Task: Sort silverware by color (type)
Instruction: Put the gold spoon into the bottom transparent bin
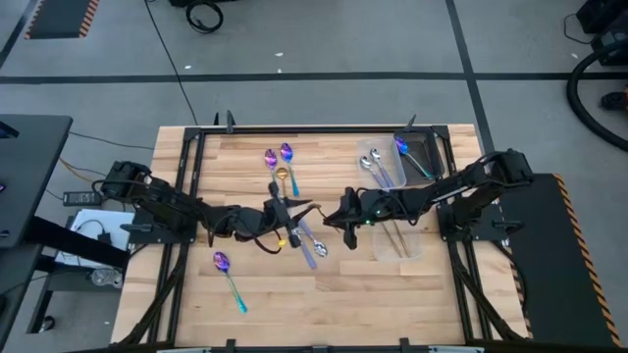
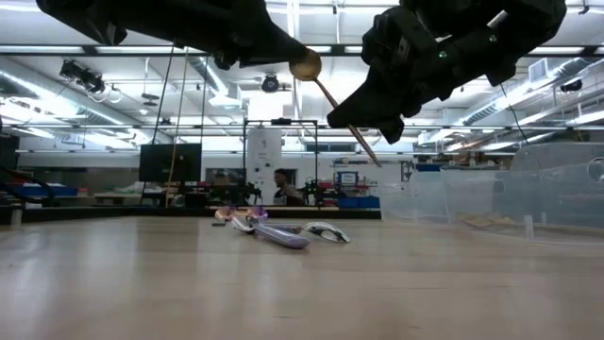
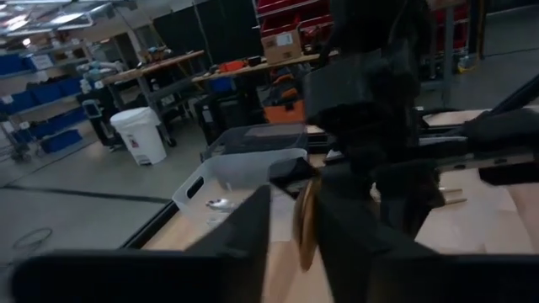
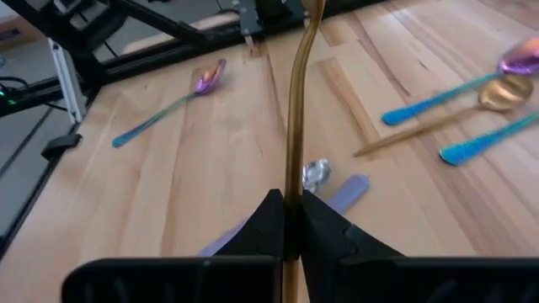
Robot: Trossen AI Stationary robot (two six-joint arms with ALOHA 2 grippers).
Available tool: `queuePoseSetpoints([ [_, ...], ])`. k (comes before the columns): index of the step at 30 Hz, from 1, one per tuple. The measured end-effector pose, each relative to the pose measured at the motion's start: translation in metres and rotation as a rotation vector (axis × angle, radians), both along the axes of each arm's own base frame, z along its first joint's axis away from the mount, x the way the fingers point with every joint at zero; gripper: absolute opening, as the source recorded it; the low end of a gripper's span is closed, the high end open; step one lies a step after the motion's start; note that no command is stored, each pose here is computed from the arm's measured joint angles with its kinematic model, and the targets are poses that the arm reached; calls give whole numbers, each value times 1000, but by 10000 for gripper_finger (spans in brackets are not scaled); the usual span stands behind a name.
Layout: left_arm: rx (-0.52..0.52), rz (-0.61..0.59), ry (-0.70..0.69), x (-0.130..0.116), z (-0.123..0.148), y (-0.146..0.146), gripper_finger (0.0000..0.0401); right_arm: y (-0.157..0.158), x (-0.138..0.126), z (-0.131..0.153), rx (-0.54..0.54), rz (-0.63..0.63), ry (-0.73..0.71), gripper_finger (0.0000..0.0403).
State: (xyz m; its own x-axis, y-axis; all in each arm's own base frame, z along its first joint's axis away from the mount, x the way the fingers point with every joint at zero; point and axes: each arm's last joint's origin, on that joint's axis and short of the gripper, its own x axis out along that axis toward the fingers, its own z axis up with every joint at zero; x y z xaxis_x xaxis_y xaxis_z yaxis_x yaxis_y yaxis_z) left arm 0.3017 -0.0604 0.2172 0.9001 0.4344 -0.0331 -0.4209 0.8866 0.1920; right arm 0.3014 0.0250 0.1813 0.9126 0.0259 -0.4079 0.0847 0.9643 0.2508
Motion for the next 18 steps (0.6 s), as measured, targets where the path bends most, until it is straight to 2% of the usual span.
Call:
queuePoseSetpoints([
  [4,-47,12,-15,0,-1,0,171,-1,-9,10,15,-8,22,22],
  [8,-142,24,25,-1,-10,0,210,-1,-21,19,5,-45,75,22],
  [16,-358,97,142,-8,-34,1,205,-5,-52,24,20,-146,268,27],
  [18,-412,77,167,-9,-38,1,200,-6,-61,26,36,-165,312,29],
])
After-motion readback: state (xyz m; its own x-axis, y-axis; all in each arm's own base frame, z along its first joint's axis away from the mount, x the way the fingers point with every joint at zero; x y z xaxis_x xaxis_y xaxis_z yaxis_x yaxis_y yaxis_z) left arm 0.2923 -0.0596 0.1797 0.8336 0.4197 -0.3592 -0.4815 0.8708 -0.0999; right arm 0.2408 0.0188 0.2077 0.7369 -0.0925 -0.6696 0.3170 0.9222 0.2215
